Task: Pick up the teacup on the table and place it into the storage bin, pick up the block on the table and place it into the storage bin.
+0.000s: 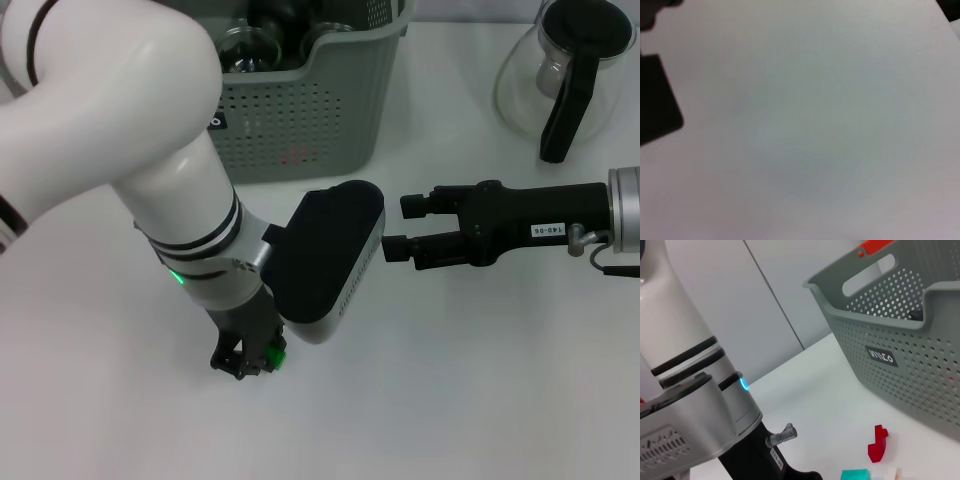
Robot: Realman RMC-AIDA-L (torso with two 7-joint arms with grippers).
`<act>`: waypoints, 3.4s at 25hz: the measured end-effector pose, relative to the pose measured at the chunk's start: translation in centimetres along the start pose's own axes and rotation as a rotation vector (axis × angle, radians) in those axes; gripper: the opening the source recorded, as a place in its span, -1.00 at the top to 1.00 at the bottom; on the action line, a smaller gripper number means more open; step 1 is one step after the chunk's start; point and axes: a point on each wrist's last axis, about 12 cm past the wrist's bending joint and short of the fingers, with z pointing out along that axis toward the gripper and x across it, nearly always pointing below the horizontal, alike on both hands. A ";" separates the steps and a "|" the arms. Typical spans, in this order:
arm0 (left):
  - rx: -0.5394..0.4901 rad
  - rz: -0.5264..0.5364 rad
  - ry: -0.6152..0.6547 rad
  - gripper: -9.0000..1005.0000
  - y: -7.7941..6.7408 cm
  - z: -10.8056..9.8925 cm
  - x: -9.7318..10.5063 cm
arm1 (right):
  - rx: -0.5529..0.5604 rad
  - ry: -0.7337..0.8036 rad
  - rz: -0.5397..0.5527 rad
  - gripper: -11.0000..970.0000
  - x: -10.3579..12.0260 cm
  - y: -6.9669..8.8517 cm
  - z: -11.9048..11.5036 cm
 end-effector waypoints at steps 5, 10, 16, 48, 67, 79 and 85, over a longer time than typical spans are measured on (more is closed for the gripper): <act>-0.007 -0.039 -0.052 0.60 0.2 -1.8 0.3 | 0.001 0.002 -0.001 -0.82 0.1 0.0 0.0; -0.098 -0.215 -0.313 0.58 1.4 -7.7 2.7 | -0.003 0.004 -0.008 -0.82 0.1 0.0 0.0; -0.447 -0.572 -0.711 0.52 1.7 -15.8 11.6 | -0.004 0.007 -0.023 -0.82 0.1 0.0 -0.1; -0.431 -0.559 -0.568 -0.25 1.2 -18.4 12.2 | -0.004 0.010 -0.036 -0.83 0.1 0.0 -0.4; -0.233 -0.115 -0.094 -0.89 0.3 -8.0 5.4 | -0.013 0.019 0.016 -0.83 -0.5 0.0 0.3; -0.145 0.128 0.038 -0.89 0.5 -4.4 2.9 | -0.011 0.031 0.020 -0.83 -1.1 -0.2 0.4; -0.120 0.203 0.096 -0.87 0.9 -3.6 2.3 | 0.005 0.022 0.025 -0.83 -1.5 -0.4 0.5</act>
